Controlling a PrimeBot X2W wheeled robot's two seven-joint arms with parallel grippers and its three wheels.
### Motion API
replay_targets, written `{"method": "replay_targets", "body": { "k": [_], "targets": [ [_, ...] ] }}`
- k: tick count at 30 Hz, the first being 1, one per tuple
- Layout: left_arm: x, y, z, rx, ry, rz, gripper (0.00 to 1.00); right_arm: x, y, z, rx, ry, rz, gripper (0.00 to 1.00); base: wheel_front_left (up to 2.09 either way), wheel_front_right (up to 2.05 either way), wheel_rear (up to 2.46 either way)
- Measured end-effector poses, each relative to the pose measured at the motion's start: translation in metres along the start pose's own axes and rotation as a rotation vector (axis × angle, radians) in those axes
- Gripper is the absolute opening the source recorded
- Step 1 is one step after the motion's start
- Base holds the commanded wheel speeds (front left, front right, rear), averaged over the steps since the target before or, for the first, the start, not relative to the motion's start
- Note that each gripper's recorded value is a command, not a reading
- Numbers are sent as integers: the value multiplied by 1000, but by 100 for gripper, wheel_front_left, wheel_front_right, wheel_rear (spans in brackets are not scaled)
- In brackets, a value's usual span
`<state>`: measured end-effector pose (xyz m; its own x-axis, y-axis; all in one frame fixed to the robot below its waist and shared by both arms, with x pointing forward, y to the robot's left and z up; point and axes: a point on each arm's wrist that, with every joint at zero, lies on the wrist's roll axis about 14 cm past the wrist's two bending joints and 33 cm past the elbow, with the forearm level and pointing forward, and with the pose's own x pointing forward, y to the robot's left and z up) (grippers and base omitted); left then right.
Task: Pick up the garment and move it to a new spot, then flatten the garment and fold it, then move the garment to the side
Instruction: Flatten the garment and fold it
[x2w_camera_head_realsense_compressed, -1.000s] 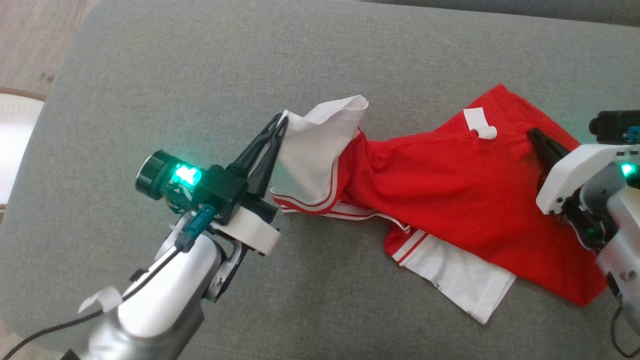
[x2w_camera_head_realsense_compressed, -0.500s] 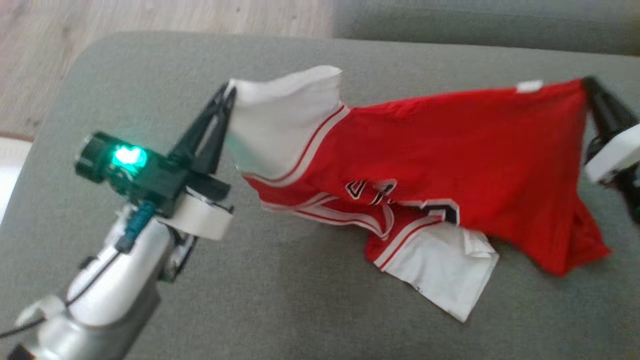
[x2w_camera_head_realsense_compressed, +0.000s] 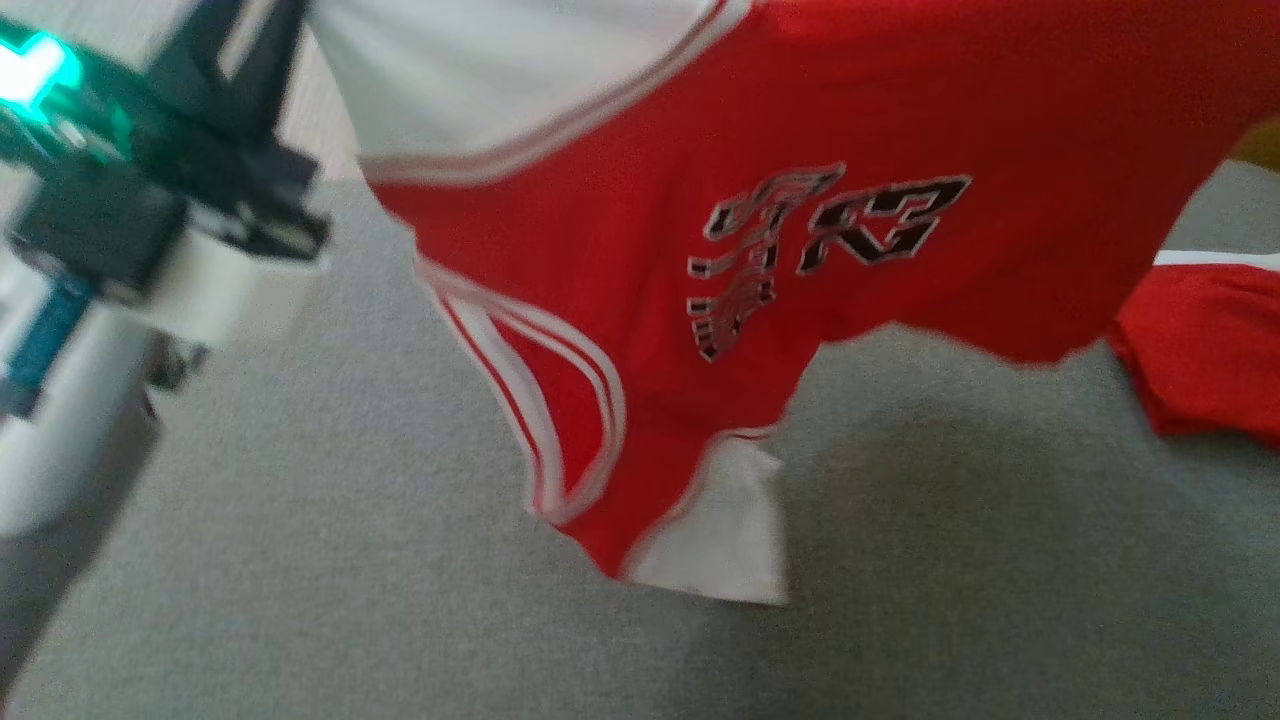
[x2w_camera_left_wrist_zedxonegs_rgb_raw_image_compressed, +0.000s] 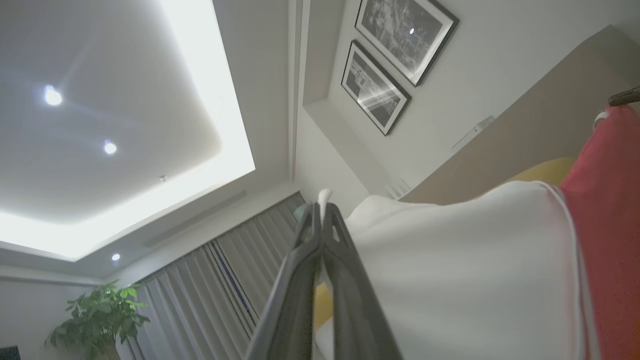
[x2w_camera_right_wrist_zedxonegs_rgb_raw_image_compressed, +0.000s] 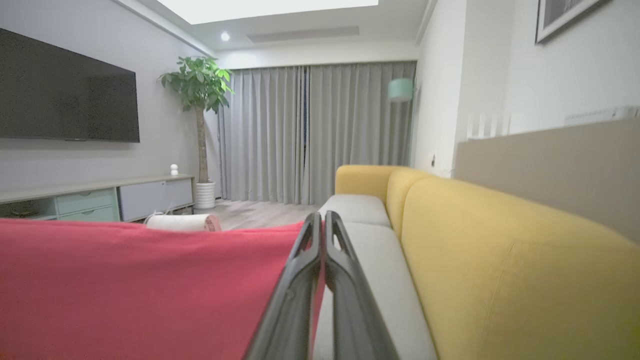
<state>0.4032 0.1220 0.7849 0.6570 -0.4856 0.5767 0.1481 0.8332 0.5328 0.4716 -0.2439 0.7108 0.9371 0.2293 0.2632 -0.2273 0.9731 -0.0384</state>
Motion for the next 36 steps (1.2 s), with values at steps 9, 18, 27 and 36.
{"method": "replay_targets", "body": {
  "k": [9, 18, 27, 36],
  "targets": [
    [64, 34, 16, 123, -61, -40, 0, 16, 17, 6, -36, 27, 8, 0, 0, 0, 0],
    [108, 55, -90, 154, 145, -33, 0, 92, 17, -27, -81, 94, 11, 0, 0, 0, 0],
    [152, 56, -156, 173, 152, 34, 0, 152, -5, -72, -113, 37, -35, 0, 0, 0, 0],
    [130, 22, -177, 130, 136, -41, 0, 164, 2, -130, -139, 100, -3, 0, 0, 0, 0]
  ]
}}
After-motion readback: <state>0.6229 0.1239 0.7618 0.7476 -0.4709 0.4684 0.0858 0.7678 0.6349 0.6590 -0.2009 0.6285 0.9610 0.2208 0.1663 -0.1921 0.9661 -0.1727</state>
